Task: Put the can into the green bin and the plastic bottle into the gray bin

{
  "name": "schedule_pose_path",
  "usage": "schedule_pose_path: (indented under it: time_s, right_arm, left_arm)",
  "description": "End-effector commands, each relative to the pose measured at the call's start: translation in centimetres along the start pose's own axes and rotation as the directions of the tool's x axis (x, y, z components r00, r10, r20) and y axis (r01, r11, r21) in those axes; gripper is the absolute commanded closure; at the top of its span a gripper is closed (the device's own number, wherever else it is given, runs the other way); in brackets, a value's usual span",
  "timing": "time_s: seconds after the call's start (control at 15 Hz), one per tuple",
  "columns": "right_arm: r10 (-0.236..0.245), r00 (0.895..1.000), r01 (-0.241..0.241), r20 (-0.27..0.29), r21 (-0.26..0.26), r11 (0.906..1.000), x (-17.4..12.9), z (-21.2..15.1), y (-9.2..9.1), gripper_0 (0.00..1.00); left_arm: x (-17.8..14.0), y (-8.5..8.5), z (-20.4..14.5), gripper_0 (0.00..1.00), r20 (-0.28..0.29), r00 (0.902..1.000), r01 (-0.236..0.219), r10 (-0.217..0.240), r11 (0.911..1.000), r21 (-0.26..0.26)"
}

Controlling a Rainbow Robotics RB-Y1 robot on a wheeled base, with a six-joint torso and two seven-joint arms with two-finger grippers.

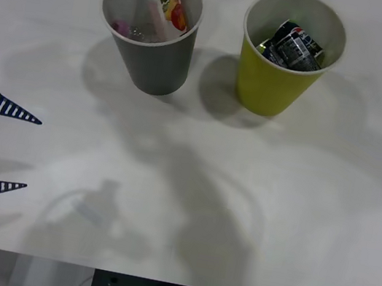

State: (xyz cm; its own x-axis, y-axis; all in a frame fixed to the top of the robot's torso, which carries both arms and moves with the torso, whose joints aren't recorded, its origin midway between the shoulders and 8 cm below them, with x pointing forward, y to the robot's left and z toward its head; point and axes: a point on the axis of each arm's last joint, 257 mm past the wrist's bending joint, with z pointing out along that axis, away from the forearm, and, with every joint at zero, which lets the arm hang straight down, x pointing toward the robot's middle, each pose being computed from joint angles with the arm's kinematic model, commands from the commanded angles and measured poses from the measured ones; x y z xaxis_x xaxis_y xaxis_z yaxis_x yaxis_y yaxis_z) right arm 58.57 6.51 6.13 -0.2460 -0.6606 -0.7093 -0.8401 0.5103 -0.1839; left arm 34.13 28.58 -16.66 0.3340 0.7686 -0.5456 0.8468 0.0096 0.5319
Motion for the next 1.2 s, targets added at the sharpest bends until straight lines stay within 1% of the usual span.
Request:
schedule_pose_path:
  time_s: [0.07, 0.2, 0.33, 0.47, 0.53, 0.67, 0.8, 1.0, 1.07, 1.2]
  right_arm:
    - [0.002, 1.0, -0.002, 0.002, -0.019, 0.9998, 1.6, -2.2, -0.9, 0.0]
    - [-0.003, 1.0, 0.003, -0.002, -0.049, 0.9988, 3.4, -4.2, -1.3, 0.0]
    - [-0.03, 0.999, 0.029, -0.012, -0.072, 0.997, 5.5, -6.1, -1.7, 0.0]
    - [-0.05, 0.999, 0.049, -0.011, -0.086, 0.9951, 7.1, -7.7, -1.7, 0.0]
    - [-0.07, 0.998, 0.069, -0.006, -0.094, 0.9932, 8.1, -8.8, -1.6, 0.0]
    - [-0.077, 0.997, 0.078, 0.013, -0.111, 0.9908, 10.2, -10.1, -1.4, 0.0]
    - [-0.106, 0.994, 0.108, 0.031, -0.104, 0.9887, 12.2, -11.3, -0.9, 0.0]
    - [-0.156, 0.987, 0.16, 0.045, -0.095, 0.9826, 16.9, -12.7, 0.5, 0.0]
    - [-0.189, 0.981, 0.193, 0.05, -0.087, 0.9773, 18.1, -13.2, 0.8, 0.0]
    - [-0.24, 0.969, 0.245, 0.065, -0.091, 0.9652, 20.7, -14.1, 1.5, 0.0]
  left_arm:
    - [0.0, 0.0, 0.0, 0.02, 0.0, 1.0, 0.0, 0.0, 1.0, 0.0]
    - [0.0, 0.0, 0.0, 0.02, 0.0, 1.0, 0.0, 0.0, 1.0, 0.0]
    - [0.0, 0.0, 0.0, 0.02, 0.0, 1.0, 0.0, 0.0, 1.0, 0.0]
    - [0.0, 0.0, 0.0, 0.02, 0.0, 1.0, 0.0, 0.0, 1.0, 0.0]
    - [0.0, 0.0, 0.0, 0.02, 0.0, 1.0, 0.0, 0.0, 1.0, 0.0]
    - [0.0, 0.0, 0.0, 0.02, 0.0, 1.0, 0.0, 0.0, 1.0, 0.0]
    - [0.0, 0.0, 0.0, 0.02, 0.0, 1.0, 0.0, 0.0, 1.0, 0.0]
    - [0.0, 0.0, 0.0, 0.02, 0.0, 1.0, 0.0, 0.0, 1.0, 0.0]
    - [0.0, 0.0, 0.0, 0.02, 0.0, 1.0, 0.0, 0.0, 1.0, 0.0]
    - [0.0, 0.0, 0.0, 0.02, 0.0, 1.0, 0.0, 0.0, 1.0, 0.0]
